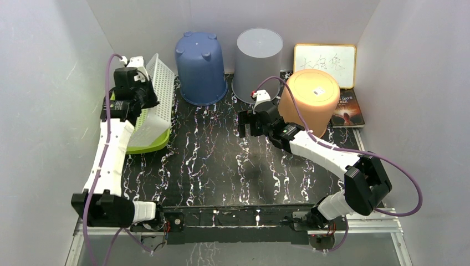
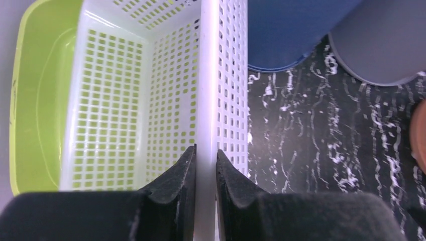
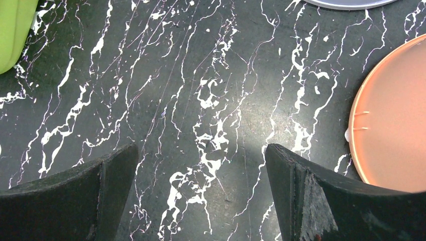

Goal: Turn the large container upside down

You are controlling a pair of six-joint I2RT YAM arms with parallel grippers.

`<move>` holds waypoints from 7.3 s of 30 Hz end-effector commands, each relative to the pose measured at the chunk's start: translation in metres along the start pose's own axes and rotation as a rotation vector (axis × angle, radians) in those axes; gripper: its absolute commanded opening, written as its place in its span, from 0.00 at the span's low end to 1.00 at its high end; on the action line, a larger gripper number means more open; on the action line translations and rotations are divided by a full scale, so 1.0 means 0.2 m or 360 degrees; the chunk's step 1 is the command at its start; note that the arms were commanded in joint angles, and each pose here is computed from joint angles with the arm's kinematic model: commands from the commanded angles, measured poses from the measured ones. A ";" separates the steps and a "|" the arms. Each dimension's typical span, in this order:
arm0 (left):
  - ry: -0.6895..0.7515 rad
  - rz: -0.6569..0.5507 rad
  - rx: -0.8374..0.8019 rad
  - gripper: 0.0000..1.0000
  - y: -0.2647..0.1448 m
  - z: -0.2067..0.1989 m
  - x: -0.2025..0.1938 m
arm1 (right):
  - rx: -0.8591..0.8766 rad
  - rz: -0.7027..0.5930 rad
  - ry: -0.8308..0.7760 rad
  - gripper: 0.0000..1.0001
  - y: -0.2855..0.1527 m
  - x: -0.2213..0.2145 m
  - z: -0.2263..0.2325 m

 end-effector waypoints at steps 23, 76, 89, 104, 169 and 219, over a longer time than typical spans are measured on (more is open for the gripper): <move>-0.0508 -0.0028 -0.1361 0.00 -0.78 -0.26 -0.08 | -0.0131 -0.0507 0.0139 0.98 -0.33 0.54 -0.27; -0.0986 0.0651 -0.0687 0.00 0.11 -0.03 -1.07 | -0.0101 -0.0473 0.0213 0.98 -0.17 0.50 -0.42; -0.0798 0.0719 -0.0297 0.05 0.25 0.08 -1.20 | -0.0093 -0.0445 0.0222 0.98 -0.17 0.45 -0.41; -0.0234 0.0568 -0.0325 0.45 0.12 -0.11 -0.89 | -0.0073 -0.0406 0.0211 0.98 -0.14 0.41 -0.40; -0.0131 0.0258 -0.0611 0.00 -0.25 -0.31 -0.43 | -0.0066 -0.0314 0.0213 0.98 -0.15 0.22 -0.42; -0.1888 -0.0128 -0.1396 0.00 -0.14 -0.06 -0.72 | -0.0068 -0.0363 0.0203 0.98 -0.22 0.30 -0.42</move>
Point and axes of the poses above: each gripper's point midway between its finger pads, its own y axis out along the fingers, its own z axis along the line the jaws close on, x = y × z, the point moved 10 cm from there along -y, back along the fingers, and after that the axes turned 15 degrees about -y, right-handed, at the moved point
